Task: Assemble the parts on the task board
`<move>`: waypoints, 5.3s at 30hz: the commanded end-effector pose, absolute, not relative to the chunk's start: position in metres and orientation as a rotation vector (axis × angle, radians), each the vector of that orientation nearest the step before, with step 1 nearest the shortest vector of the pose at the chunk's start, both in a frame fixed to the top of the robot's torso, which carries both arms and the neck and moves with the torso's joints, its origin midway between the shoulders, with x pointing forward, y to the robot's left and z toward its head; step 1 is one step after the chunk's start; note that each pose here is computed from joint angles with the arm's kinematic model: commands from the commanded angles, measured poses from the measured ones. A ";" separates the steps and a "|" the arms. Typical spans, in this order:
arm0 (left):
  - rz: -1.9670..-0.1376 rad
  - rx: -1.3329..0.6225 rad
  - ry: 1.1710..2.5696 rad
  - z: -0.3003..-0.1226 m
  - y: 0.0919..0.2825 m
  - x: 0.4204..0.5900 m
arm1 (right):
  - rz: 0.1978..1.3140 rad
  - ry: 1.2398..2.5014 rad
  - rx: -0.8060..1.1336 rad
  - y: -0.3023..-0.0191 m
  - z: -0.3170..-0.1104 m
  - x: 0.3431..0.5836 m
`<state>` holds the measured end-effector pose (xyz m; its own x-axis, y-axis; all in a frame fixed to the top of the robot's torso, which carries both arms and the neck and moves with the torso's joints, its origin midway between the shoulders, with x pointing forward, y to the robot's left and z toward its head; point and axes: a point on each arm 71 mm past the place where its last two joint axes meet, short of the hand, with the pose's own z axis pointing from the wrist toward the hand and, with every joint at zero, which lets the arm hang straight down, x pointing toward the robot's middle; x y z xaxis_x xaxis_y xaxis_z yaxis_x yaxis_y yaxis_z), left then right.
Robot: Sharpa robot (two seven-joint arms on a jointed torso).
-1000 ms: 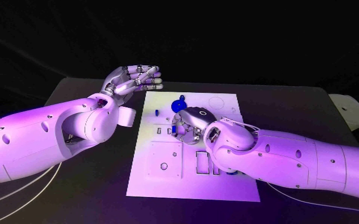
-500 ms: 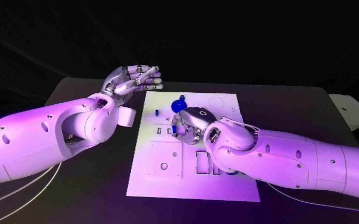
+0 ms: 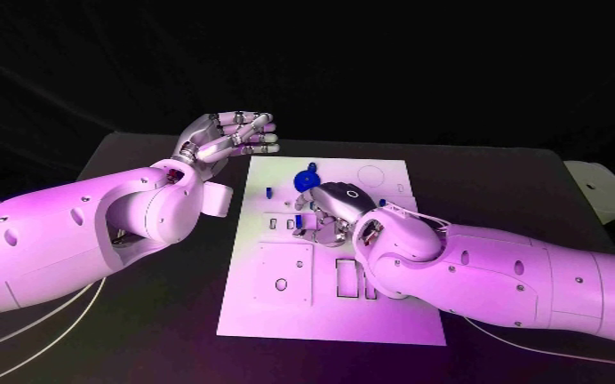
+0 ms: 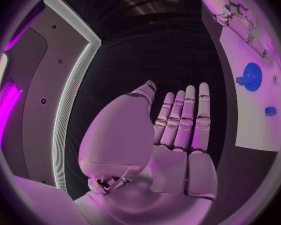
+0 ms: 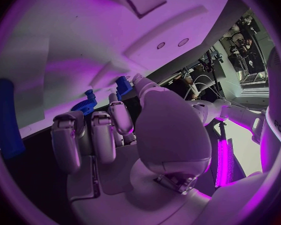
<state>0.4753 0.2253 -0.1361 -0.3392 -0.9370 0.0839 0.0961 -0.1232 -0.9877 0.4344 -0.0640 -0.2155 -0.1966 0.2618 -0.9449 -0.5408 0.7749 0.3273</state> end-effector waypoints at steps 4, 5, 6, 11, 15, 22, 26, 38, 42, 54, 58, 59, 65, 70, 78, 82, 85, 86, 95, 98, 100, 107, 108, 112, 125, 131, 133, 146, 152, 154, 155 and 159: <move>-1.584 -0.985 1.344 -0.137 0.225 0.476 | 0.820 1.477 -0.170 -0.076 -0.200 0.427; -1.573 -0.971 1.362 -0.137 0.225 0.477 | 0.840 1.456 -0.157 -0.080 -0.196 0.427; -1.562 -0.951 1.385 -0.138 0.225 0.477 | 0.861 1.438 -0.140 -0.085 -0.192 0.427; -1.487 -0.839 1.532 -0.144 0.224 0.478 | 0.949 1.409 -0.025 -0.115 -0.172 0.435; -1.394 -0.770 1.678 -0.152 0.224 0.479 | 0.975 1.445 0.074 -0.140 -0.159 0.443; -1.150 -0.583 1.937 -0.162 0.219 0.485 | 0.962 1.473 0.234 -0.185 -0.145 0.452; -0.972 -0.464 2.066 -0.165 0.212 0.491 | 0.955 1.485 0.289 -0.200 -0.144 0.454; -0.648 -0.243 2.242 -0.171 0.190 0.501 | 0.915 1.499 0.340 -0.216 -0.146 0.456; -0.577 -0.183 2.287 -0.170 0.182 0.505 | 0.901 1.501 0.347 -0.219 -0.146 0.457; -0.442 -0.056 2.343 -0.171 0.163 0.518 | 0.884 1.475 0.396 -0.228 -0.146 0.464; -0.425 -0.035 2.357 -0.173 0.159 0.520 | 0.883 1.473 0.401 -0.229 -0.146 0.464; -0.421 -0.030 2.362 -0.174 0.158 0.520 | 0.882 1.472 0.402 -0.229 -0.146 0.464; -0.402 -0.005 2.385 -0.179 0.151 0.522 | 0.880 1.471 0.405 -0.229 -0.146 0.465; -0.397 -0.003 2.388 -0.182 0.146 0.523 | 0.876 1.473 0.408 -0.229 -0.147 0.466; -0.399 0.006 2.410 -0.186 0.142 0.522 | 0.873 1.476 0.409 -0.229 -0.147 0.467; -0.404 0.013 2.424 -0.187 0.139 0.521 | 0.872 1.478 0.410 -0.229 -0.147 0.468; -0.406 0.017 2.432 -0.187 0.138 0.521 | 0.871 1.479 0.410 -0.229 -0.148 0.468; -0.405 0.018 2.435 -0.188 0.138 0.521 | 0.871 1.479 0.410 -0.229 -0.148 0.468; -0.398 0.030 2.469 -0.191 0.138 0.521 | 0.869 1.481 0.410 -0.229 -0.148 0.469; -0.401 0.032 2.477 -0.193 0.137 0.521 | 0.870 1.481 0.410 -0.228 -0.148 0.469; -0.401 0.034 2.481 -0.193 0.136 0.520 | 0.870 1.482 0.410 -0.228 -0.148 0.469; -0.399 0.036 2.490 -0.195 0.136 0.520 | 0.872 1.484 0.408 -0.226 -0.149 0.470; -0.399 0.036 2.491 -0.195 0.136 0.520 | 0.872 1.485 0.408 -0.226 -0.149 0.470; -0.402 0.035 2.494 -0.196 0.136 0.520 | 0.872 1.487 0.408 -0.226 -0.149 0.470; -0.437 -0.006 2.495 -0.196 0.135 0.519 | 0.870 1.491 0.409 -0.226 -0.150 0.471; -0.475 -0.058 2.493 -0.195 0.134 0.520 | 0.868 1.492 0.410 -0.226 -0.150 0.471; -0.486 -0.071 2.495 -0.195 0.134 0.520 | 0.867 1.493 0.411 -0.227 -0.151 0.471; -0.537 -0.139 2.502 -0.195 0.140 0.517 | 0.863 1.500 0.412 -0.227 -0.152 0.472; -0.558 -0.181 2.453 -0.190 0.146 0.512 | 0.860 1.498 0.413 -0.229 -0.152 0.472; -0.558 -0.192 2.427 -0.188 0.148 0.511 | 0.859 1.496 0.414 -0.229 -0.152 0.472; -0.555 -0.195 2.411 -0.187 0.149 0.511 | 0.858 1.495 0.414 -0.230 -0.152 0.472; -0.543 -0.199 2.363 -0.187 0.152 0.508 | 0.856 1.494 0.415 -0.231 -0.152 0.472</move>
<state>0.5065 0.1523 -0.1899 -0.7965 -0.2451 -0.5527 0.0085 0.9095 -0.4156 0.4722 -0.2312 -0.1511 -0.1240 0.7149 -0.6882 -0.2341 0.6529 0.7204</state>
